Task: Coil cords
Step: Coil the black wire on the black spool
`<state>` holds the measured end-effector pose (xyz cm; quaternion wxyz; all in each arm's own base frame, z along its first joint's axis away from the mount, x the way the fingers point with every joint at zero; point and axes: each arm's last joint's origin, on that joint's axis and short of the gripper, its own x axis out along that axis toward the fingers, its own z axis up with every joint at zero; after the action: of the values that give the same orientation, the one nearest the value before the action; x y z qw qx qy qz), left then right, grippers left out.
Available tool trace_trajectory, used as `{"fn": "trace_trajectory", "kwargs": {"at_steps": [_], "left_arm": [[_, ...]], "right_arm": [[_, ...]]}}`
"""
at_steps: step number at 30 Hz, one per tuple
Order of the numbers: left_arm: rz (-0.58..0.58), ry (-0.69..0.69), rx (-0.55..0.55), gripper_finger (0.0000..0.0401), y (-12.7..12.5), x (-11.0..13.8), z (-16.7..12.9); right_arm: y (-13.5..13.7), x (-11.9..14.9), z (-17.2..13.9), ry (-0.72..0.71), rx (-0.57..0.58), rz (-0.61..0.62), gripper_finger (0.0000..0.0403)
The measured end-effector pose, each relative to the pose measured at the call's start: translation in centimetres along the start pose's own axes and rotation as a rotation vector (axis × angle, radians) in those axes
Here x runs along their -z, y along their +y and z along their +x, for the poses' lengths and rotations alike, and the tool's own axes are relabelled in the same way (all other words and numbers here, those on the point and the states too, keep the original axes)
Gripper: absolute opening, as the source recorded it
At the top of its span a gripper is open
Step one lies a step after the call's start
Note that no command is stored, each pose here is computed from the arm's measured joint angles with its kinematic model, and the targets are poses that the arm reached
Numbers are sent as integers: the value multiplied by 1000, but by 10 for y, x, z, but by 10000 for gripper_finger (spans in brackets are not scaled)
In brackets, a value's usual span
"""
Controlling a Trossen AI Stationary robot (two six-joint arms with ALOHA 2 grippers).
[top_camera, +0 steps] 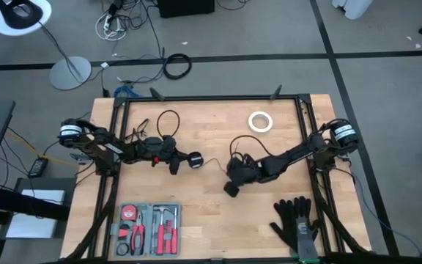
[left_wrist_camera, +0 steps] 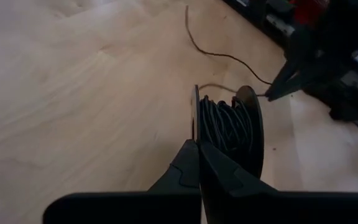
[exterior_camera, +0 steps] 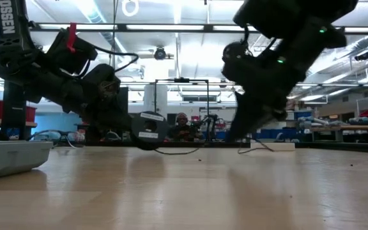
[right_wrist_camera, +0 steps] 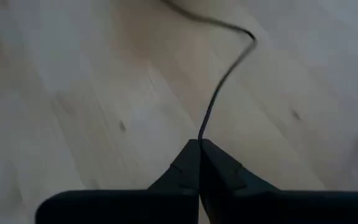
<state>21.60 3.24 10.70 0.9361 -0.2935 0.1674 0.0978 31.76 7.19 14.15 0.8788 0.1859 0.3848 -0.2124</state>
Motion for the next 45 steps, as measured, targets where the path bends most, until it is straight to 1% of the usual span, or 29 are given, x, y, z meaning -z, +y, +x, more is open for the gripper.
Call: {"fn": "trace_trajectory", "kwargs": {"at_steps": [4, 8, 10, 16, 19, 22, 26, 29, 34, 39, 45], "left_arm": [[7, 17, -14, 0, 1, 1, 0], [7, 9, -22, 0, 1, 1, 0], [7, 5, -26, 0, 1, 1, 1], [7, -9, -36, 0, 1, 0, 1], [8, -18, -39, 0, 1, -1, 1], [8, -31, -38, 0, -1, -4, 3], [10, -43, -34, 0, -4, -11, 8], [10, -32, -57, 0, -5, -13, 11], [11, -39, -66, 0, -6, -14, 12], [11, -46, -60, 0, -6, -15, 12], [10, -77, -45, 0, -8, -18, 12]], "right_arm": [[2, -21, 2, -129, -87, 5, 3], [3, -41, 2, -286, -141, -15, 2], [1, -50, 1, -339, -159, -14, 1], [-3, -70, 0, -454, -236, -8, 1], [-3, -76, -2, -482, -249, -1, 1], [1, -84, -2, -504, -254, -31, 1], [12, -94, 14, -490, -273, -75, 0], [21, -97, 33, -448, -267, -120, 0], [32, -99, 56, -420, -278, -165, 0], [30, -87, 73, -308, -238, -140, 0], [26, -69, 80, -172, -173, -161, 0]]}}
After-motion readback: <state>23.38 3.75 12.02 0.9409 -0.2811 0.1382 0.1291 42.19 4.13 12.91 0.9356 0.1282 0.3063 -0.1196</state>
